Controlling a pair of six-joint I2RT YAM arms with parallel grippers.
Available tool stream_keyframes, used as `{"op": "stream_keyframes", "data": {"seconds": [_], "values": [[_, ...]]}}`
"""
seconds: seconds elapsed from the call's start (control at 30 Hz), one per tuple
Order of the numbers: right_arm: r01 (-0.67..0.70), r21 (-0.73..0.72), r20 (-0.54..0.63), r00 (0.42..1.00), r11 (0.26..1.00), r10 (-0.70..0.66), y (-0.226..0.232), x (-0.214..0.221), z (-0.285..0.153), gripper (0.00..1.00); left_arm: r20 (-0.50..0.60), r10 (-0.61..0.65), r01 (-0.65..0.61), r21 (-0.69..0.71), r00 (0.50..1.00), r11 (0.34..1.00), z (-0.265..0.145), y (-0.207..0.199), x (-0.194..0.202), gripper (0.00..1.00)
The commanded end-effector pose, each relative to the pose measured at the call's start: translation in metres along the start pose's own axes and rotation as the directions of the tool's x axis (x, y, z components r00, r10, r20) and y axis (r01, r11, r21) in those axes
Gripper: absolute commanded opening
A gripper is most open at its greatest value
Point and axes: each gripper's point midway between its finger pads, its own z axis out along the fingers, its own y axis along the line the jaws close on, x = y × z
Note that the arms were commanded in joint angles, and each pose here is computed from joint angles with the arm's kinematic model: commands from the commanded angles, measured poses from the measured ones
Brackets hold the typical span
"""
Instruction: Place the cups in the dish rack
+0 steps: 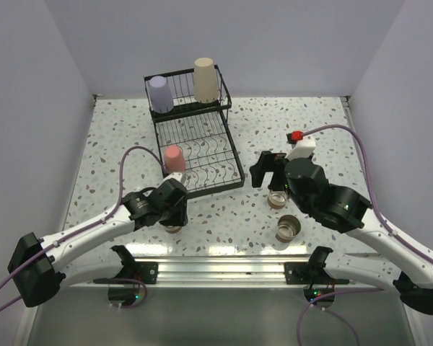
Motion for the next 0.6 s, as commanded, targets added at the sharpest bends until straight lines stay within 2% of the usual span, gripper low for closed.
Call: {"op": "stream_keyframes", "data": {"seconds": [0.0, 0.23, 0.27, 0.3, 0.4, 0.57], "values": [[0.007, 0.035, 0.013, 1.000, 0.999, -0.008, -0.012, 0.000, -0.006, 0.98, 0.063, -0.029, 0.030, -0.020, 0.998, 0.999, 0.006, -0.006, -0.015, 0.39], [0.022, 0.033, 0.001, 1.000, 0.999, -0.023, -0.015, 0.004, -0.007, 0.98, 0.062, -0.031, 0.035, -0.052, 0.998, 0.998, 0.012, -0.003, -0.013, 0.11], [0.022, 0.030, 0.004, 1.000, 0.999, -0.022, -0.014, 0.003, -0.008, 0.98, 0.063, -0.033, 0.036, -0.053, 0.997, 0.998, 0.012, -0.003, -0.013, 0.03], [0.021, 0.030, 0.003, 1.000, 0.999, -0.021, -0.014, 0.003, -0.008, 0.98, 0.064, -0.032, 0.035, -0.052, 0.997, 0.998, 0.012, -0.004, -0.014, 0.00], [0.031, 0.023, 0.003, 1.000, 0.999, -0.031, -0.013, 0.001, -0.010, 0.98, 0.073, -0.007, 0.011, -0.051, 0.997, 0.999, 0.007, -0.007, -0.021, 0.00], [0.056, 0.001, 0.009, 0.998, 0.998, -0.056, -0.006, -0.015, -0.016, 0.98, 0.119, 0.029, -0.039, 0.078, 0.992, 0.996, -0.025, -0.048, -0.056, 0.00]]}}
